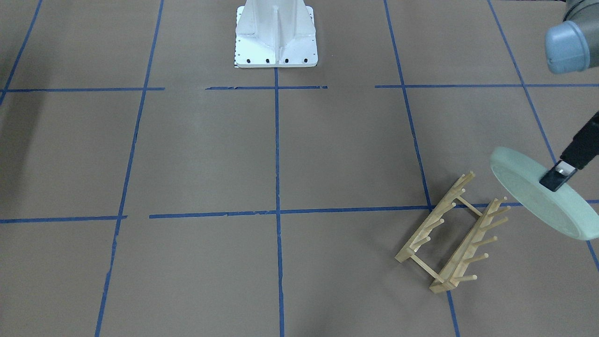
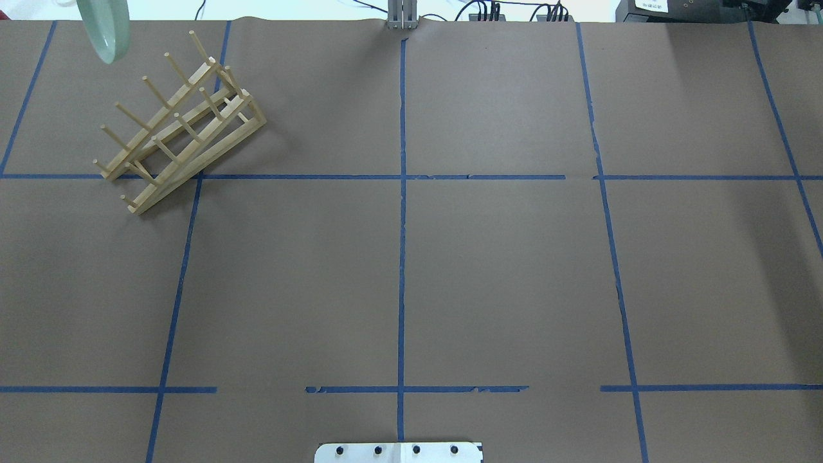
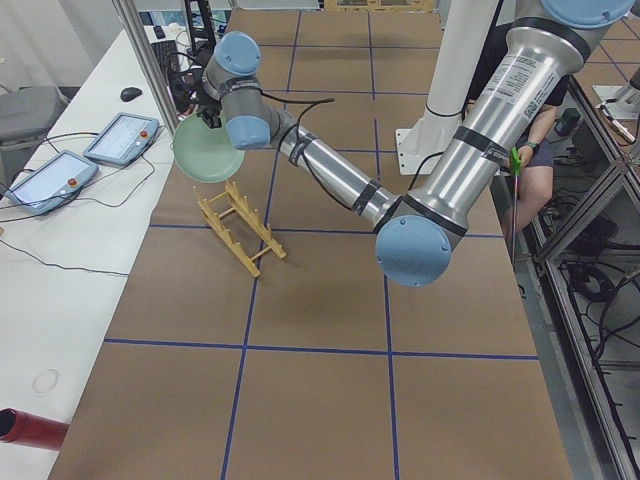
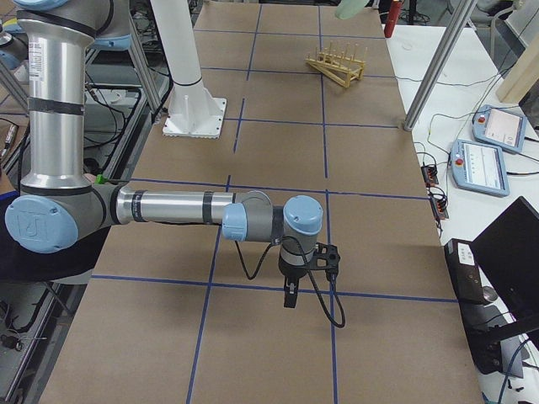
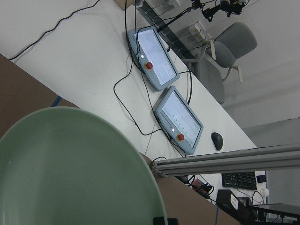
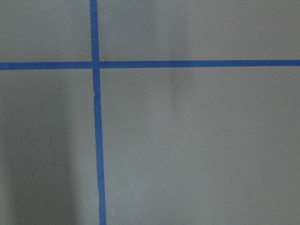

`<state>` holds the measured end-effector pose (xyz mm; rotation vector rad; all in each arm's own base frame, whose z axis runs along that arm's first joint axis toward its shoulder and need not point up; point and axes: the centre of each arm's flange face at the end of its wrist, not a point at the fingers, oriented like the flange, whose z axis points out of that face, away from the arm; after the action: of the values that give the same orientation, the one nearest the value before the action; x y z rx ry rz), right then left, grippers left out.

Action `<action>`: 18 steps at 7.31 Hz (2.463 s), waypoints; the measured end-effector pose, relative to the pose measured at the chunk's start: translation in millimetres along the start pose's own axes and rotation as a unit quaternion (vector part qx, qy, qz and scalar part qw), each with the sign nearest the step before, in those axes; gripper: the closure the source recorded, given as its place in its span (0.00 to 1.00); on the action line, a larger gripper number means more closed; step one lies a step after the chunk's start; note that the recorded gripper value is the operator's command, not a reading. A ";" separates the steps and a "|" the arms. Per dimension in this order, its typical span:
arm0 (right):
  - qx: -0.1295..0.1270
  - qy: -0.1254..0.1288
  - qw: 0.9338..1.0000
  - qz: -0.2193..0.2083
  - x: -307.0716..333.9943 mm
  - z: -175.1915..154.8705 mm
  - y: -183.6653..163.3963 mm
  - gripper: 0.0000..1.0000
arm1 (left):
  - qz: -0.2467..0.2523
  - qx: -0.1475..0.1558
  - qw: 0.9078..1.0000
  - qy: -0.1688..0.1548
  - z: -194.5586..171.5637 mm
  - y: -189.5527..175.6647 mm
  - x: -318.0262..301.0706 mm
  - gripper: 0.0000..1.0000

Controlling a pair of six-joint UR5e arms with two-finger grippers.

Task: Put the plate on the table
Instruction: 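Carry the plate with the left gripper toward the robot, out of the rack, then lower the plate flat onto the table with the left gripper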

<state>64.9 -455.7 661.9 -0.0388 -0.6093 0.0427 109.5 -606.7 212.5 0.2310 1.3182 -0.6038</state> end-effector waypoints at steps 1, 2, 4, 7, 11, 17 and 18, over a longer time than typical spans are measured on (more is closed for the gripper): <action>0.000 0.000 1.000 0.000 0.0 0.0 0.0 0.00 | 0.024 -0.026 0.998 -0.051 16.0 46.7 17.2 1.00; 0.000 0.000 1.000 0.000 0.0 0.0 0.0 0.00 | 0.056 -0.041 0.992 -0.105 43.3 103.8 36.0 1.00; 0.000 0.000 1.000 0.000 -0.2 0.1 0.0 0.00 | 0.129 -0.049 0.970 -0.199 114.1 230.8 60.4 1.00; 0.000 0.000 1.000 0.000 0.0 0.0 0.0 0.00 | 0.213 -0.081 0.928 -0.294 201.3 374.7 36.7 1.00; 0.000 0.000 1.000 0.000 -0.1 0.1 0.0 0.00 | 0.289 -0.085 0.889 -0.344 259.5 474.5 1.1 1.00; 0.000 0.000 1.000 0.000 0.0 0.0 0.0 0.00 | 0.344 -0.072 0.875 -0.332 276.3 471.2 42.9 0.00; 0.000 0.000 1.000 0.000 0.0 0.0 0.0 0.00 | 0.348 -0.063 0.875 -0.330 274.3 448.1 47.8 0.00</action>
<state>64.9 -455.7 661.9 -0.0390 -0.6093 0.0429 584.6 -383.9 158.4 0.3327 0.5325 0.0422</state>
